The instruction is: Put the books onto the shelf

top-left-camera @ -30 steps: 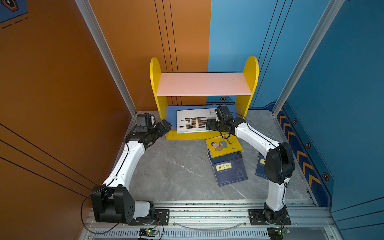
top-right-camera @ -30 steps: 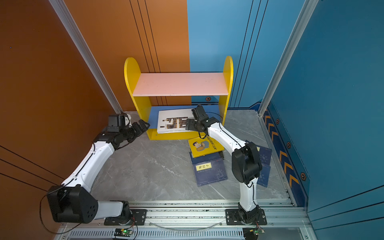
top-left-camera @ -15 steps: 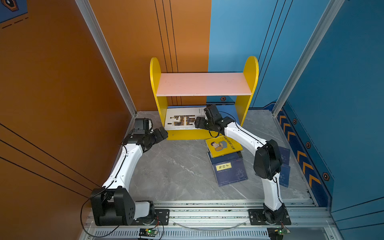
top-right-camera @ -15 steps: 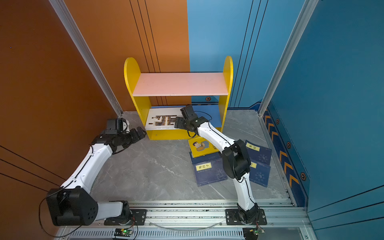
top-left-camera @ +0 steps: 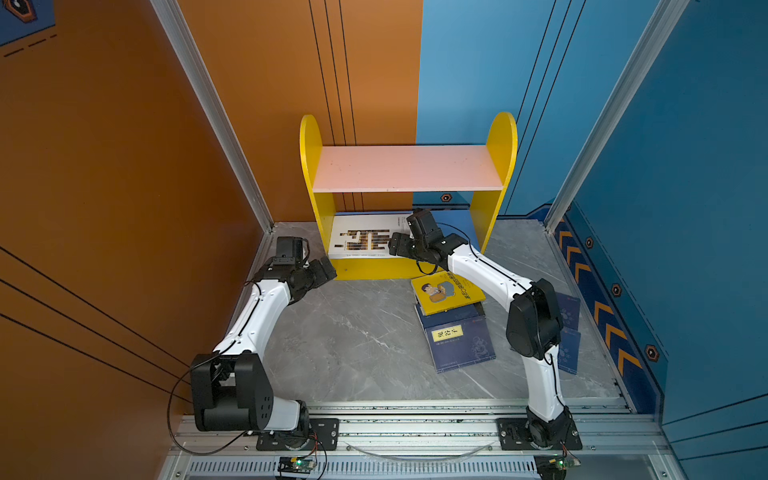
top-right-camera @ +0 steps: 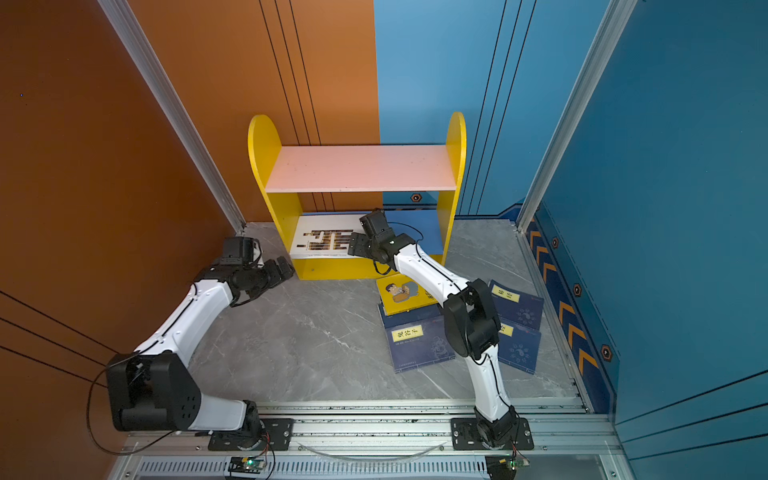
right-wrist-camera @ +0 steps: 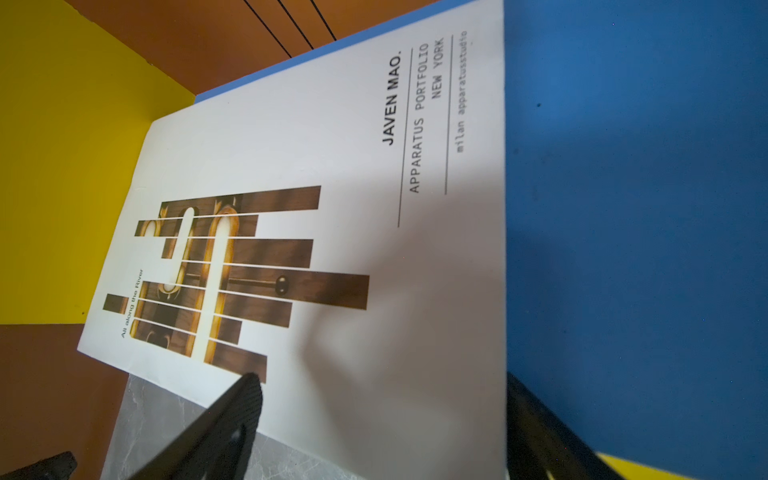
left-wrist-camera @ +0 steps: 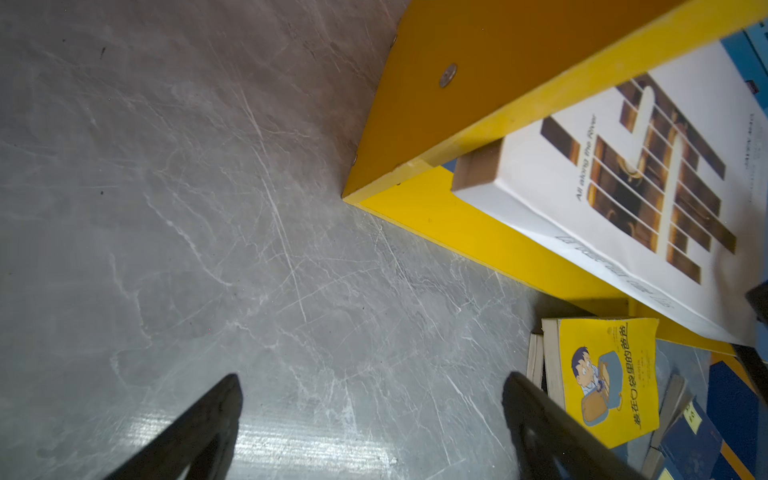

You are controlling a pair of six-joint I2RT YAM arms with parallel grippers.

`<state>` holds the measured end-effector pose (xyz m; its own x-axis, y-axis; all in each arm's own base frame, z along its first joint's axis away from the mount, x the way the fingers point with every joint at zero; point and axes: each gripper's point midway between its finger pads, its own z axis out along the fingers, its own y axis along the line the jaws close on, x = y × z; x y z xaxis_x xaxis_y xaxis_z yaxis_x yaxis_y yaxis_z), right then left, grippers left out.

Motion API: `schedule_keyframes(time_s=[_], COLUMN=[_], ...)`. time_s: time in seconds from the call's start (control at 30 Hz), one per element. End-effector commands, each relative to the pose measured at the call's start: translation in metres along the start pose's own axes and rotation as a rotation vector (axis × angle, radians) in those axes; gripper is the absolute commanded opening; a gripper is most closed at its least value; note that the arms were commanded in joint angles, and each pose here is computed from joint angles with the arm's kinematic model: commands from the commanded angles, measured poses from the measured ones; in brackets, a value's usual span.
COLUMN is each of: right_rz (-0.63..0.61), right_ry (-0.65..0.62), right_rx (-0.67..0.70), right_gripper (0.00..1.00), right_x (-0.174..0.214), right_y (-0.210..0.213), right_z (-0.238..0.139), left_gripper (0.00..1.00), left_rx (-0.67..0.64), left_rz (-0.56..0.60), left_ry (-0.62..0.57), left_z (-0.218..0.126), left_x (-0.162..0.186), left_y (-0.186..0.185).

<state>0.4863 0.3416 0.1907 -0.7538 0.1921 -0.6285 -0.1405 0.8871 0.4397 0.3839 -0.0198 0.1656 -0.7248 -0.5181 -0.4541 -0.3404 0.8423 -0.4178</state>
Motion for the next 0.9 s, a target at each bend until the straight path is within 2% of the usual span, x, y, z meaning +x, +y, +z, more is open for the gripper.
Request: schedule_keyframes(time_s=[0.0,0.4,0.87], right_rz=[0.012,-0.012,-0.081], right_ry=[0.011,0.023,0.043], right_rx=[0.002,-0.011,-0.021], right_gripper=[0.88,0.89,0.93], right_x=[0.006,0.010,0.012], right_y=[0.003,0.014,0.018], right_z=[0.009,0.018,0.016], left_gripper=[0.98,0.99,0.99], left_rx=[0.000,0.012,0.031], left_rz=[-0.027,-0.119,-0.142], left_ry=[-0.052,-0.086,-0.090], left_z=[0.005,0.029,0.021], left_x=[-0.016,-0.032,-0.032], left_y=[-0.004,-0.003,-0.002])
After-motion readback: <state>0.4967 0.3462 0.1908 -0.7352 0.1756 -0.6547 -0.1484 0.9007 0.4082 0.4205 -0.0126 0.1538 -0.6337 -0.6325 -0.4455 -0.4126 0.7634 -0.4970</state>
